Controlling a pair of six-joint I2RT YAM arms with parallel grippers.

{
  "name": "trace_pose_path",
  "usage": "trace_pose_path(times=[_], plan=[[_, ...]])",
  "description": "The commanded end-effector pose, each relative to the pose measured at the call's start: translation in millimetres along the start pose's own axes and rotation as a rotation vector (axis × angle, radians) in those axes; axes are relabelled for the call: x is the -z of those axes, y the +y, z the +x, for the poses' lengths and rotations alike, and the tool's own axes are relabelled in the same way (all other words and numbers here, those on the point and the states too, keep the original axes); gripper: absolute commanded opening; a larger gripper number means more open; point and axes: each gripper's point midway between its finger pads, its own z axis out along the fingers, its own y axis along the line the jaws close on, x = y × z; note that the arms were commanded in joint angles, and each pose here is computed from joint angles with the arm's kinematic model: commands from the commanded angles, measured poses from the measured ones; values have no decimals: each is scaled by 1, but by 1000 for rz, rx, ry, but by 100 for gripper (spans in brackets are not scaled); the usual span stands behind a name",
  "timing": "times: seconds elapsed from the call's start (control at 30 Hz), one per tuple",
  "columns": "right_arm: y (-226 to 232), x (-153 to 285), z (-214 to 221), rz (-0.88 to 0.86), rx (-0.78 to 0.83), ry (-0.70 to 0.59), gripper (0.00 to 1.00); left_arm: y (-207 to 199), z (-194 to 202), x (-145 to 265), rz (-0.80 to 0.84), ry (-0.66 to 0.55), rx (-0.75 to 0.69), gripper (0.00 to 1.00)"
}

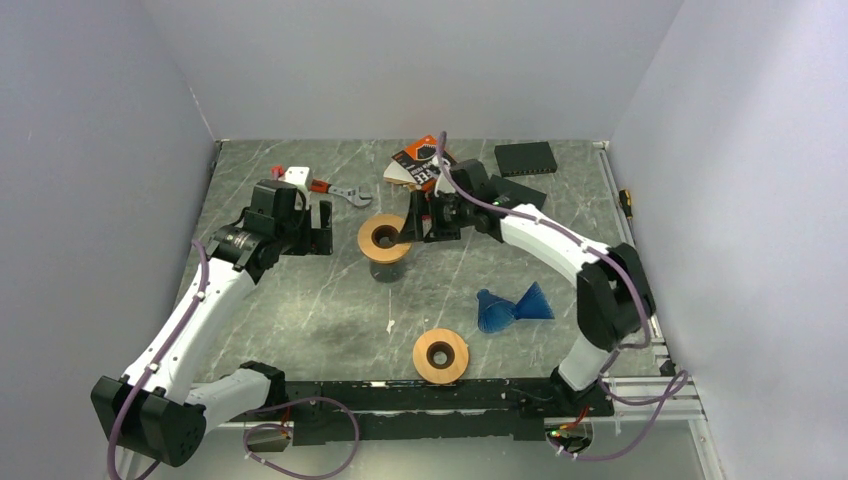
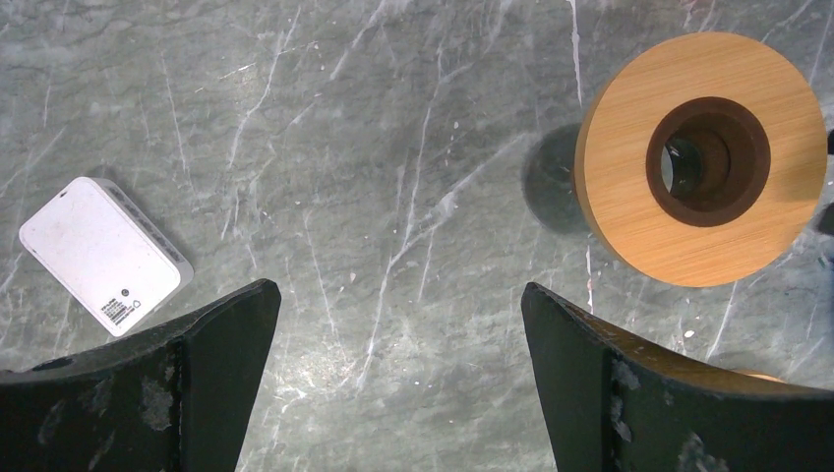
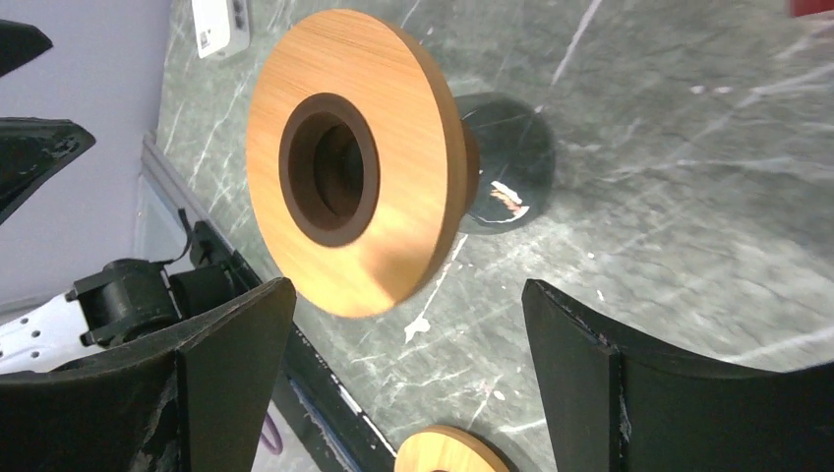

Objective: Place the coffee filter in the dripper

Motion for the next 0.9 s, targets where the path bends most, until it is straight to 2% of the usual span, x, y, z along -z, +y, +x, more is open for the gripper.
trace_pose_path(times=[0.0, 0.13, 0.33, 0.53, 0.57, 0.63, 0.87], plan=[[-4, 36, -25, 49, 62, -160, 91, 1, 0, 0, -4, -1, 12, 99], [-27, 59, -21, 88, 34, -209, 91, -1, -2, 1, 11, -10, 12, 100], [-74, 90, -6, 125, -68, -259, 91, -27, -8, 2, 152, -31, 17, 100], [-108, 117, 10, 165, -144, -298, 91, -72, -9, 1, 313, 7, 52, 95], [-112, 120, 13, 174, -151, -303, 91, -82, -9, 1, 337, 16, 52, 99], [-123, 128, 16, 188, -175, -314, 91, -102, -8, 3, 377, 26, 46, 100], [-151, 147, 23, 169, -283, -368, 91, -180, 0, 5, 453, 35, -87, 100]])
